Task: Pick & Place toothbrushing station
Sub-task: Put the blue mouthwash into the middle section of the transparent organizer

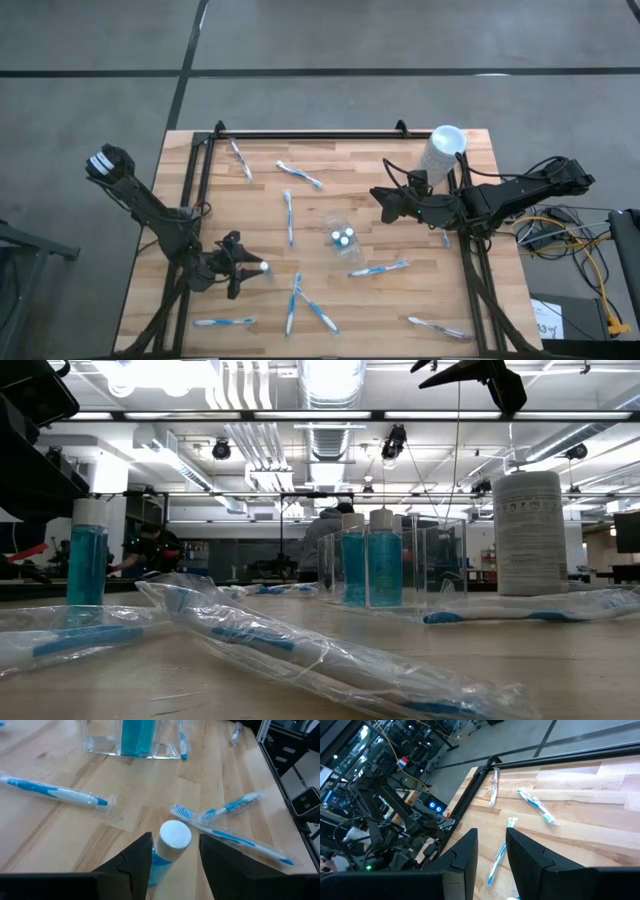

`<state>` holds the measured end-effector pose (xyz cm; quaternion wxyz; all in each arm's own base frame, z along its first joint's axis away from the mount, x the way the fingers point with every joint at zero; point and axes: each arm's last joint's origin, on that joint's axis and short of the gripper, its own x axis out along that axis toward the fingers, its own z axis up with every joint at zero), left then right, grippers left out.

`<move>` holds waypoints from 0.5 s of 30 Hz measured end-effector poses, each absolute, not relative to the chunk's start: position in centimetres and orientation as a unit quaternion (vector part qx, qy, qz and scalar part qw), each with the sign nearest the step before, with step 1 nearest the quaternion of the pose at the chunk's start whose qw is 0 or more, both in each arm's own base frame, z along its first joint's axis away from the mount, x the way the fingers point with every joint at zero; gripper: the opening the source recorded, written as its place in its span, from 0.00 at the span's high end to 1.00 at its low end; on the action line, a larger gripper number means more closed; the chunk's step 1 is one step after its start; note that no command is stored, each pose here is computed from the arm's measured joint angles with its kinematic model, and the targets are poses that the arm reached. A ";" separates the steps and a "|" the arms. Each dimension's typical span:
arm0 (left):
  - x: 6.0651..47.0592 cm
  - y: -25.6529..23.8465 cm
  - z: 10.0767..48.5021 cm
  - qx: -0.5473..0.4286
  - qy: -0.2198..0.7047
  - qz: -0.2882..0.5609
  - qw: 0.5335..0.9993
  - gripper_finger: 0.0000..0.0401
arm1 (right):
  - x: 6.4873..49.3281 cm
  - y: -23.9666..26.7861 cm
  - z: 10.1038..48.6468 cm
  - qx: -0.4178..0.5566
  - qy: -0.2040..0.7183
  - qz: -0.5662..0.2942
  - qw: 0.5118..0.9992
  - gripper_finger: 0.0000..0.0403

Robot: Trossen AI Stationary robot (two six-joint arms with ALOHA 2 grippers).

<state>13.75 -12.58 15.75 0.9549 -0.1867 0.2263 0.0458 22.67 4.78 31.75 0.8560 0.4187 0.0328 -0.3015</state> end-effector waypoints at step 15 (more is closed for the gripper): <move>14.5 -13.3 14.8 -0.185 0.219 0.053 0.956 0.58 | 22.7 4.8 31.8 0.418 0.033 -0.302 0.856 0.76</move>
